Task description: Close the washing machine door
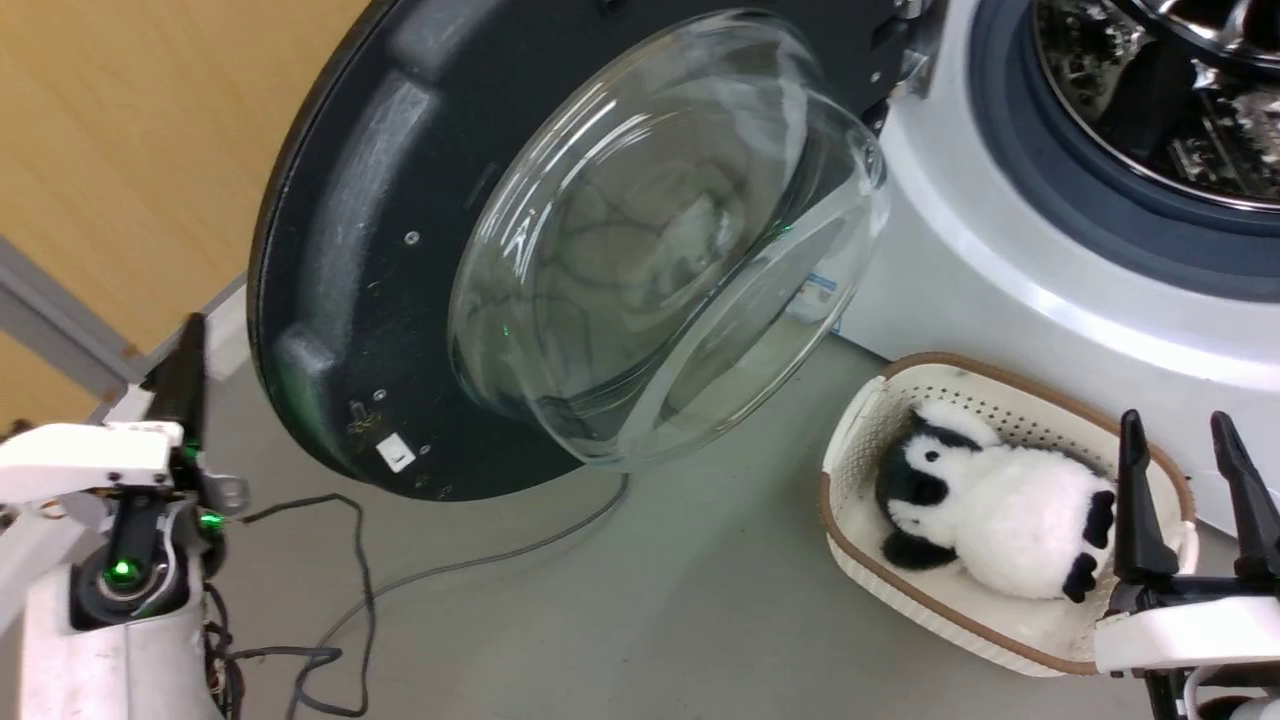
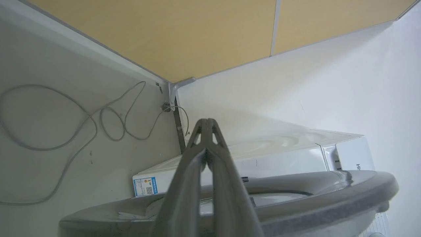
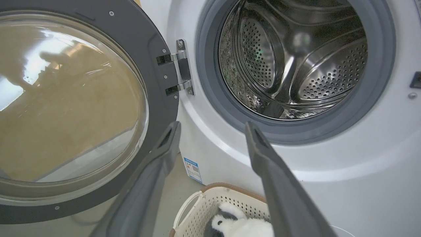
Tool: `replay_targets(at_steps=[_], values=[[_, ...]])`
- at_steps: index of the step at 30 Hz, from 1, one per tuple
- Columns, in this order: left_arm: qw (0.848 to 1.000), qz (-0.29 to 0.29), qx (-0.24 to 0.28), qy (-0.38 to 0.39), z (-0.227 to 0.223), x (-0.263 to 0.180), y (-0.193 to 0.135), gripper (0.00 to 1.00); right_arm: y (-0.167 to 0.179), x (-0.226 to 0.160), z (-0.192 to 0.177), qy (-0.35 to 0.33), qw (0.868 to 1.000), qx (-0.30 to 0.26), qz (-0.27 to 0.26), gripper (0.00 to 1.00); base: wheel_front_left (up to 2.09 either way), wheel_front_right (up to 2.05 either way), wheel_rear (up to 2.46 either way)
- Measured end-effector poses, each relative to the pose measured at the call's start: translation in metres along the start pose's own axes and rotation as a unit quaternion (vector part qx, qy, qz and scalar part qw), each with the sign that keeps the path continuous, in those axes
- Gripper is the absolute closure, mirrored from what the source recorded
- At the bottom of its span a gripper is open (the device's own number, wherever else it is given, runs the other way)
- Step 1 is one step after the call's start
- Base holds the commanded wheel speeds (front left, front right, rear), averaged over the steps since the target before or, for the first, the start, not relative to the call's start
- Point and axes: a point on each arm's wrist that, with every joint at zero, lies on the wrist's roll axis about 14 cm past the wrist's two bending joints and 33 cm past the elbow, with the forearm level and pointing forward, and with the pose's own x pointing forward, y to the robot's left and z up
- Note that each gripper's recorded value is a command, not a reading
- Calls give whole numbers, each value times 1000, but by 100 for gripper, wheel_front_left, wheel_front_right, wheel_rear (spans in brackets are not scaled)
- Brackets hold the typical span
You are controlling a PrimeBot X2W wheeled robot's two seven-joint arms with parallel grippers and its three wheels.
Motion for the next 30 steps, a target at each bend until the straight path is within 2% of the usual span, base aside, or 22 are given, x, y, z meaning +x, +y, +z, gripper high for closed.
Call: replay_targets(at_steps=[7, 16, 24, 30], values=[[997, -5, -20, 74, -28, -4, -1, 100, 2, 6, -5, -2, 1000, 11, 1, 0, 0, 0, 0], [985, -41, -40, 165, -58, -20, -17, 100, 10, 14, -13, -3, 1000, 29, 11, 0, 0, 0, 0], [963, -98, -35, 247, -89, -55, -43, 100, 16, 18, -12, -7, 999, 43, 15, 0, 0, 0, 0], [938, -137, -13, 319, -125, -85, -63, 100, 16, 18, -9, -10, 999, 46, 14, 0, 0, 0, 0]])
